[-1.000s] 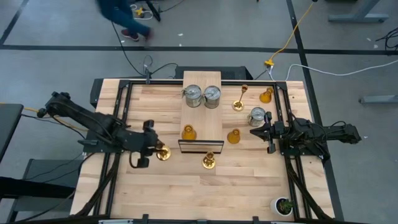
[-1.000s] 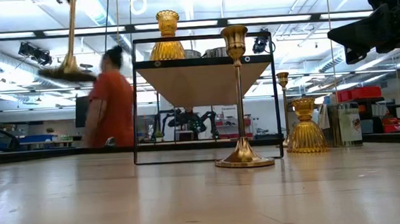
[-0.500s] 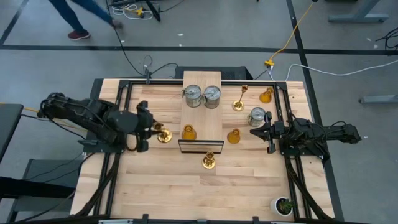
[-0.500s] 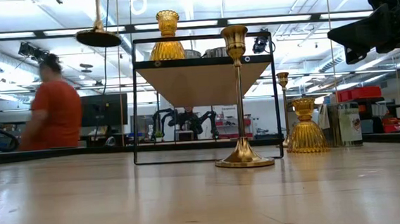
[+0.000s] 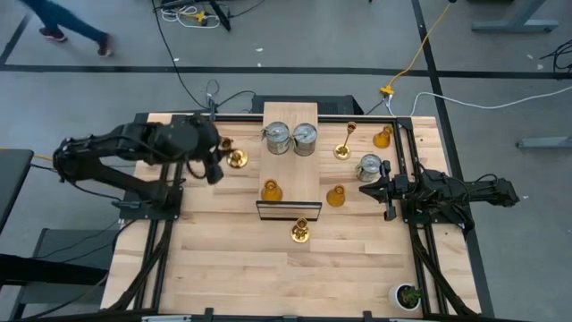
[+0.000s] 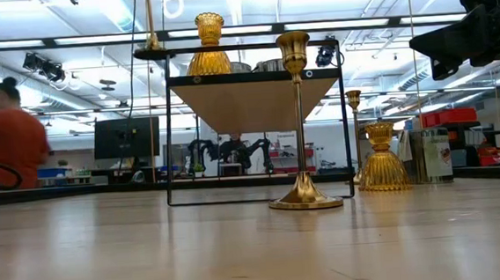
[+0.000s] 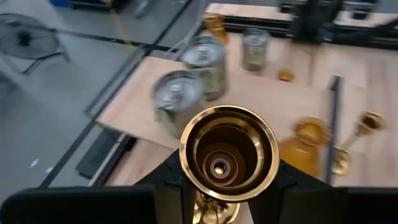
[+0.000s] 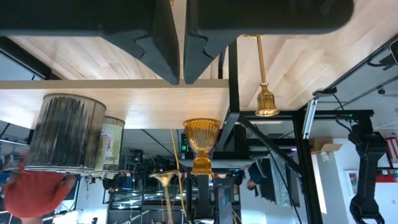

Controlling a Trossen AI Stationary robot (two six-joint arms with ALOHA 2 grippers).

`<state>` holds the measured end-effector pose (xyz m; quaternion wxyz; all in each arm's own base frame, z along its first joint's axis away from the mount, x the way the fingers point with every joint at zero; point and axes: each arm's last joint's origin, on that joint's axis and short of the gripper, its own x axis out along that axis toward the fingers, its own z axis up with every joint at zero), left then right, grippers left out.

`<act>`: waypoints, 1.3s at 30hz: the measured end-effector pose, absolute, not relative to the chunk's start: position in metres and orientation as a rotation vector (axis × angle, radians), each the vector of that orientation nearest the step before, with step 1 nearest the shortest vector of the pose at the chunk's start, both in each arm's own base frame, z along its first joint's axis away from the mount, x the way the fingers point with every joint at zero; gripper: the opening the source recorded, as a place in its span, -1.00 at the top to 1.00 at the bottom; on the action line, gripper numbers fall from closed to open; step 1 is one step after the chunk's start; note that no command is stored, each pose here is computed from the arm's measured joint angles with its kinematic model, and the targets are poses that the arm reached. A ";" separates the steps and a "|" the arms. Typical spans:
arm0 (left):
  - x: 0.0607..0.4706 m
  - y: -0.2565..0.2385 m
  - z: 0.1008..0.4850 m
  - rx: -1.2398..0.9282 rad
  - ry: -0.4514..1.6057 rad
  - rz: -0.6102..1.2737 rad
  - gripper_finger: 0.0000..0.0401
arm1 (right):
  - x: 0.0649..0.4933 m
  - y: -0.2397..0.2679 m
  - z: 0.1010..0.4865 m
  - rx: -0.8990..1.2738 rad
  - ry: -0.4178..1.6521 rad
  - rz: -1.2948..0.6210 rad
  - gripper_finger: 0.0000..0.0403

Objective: Pick & Place candle stick holders
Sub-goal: Put the bottom gold scented candle can on the shelf

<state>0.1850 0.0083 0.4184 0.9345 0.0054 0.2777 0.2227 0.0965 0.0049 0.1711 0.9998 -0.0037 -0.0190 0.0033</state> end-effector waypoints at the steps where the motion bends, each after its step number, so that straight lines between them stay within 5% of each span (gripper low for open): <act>1: 0.185 0.013 0.419 0.007 0.567 0.477 0.47 | 0.096 0.005 0.171 -0.007 -0.038 0.007 0.87; 21: 0.192 0.100 0.425 -0.061 0.444 0.814 0.47 | 0.096 0.005 0.171 -0.007 -0.038 0.003 0.87; 39: 0.230 0.188 0.445 -0.099 0.385 0.767 0.47 | 0.096 0.005 0.171 -0.007 -0.038 0.009 0.87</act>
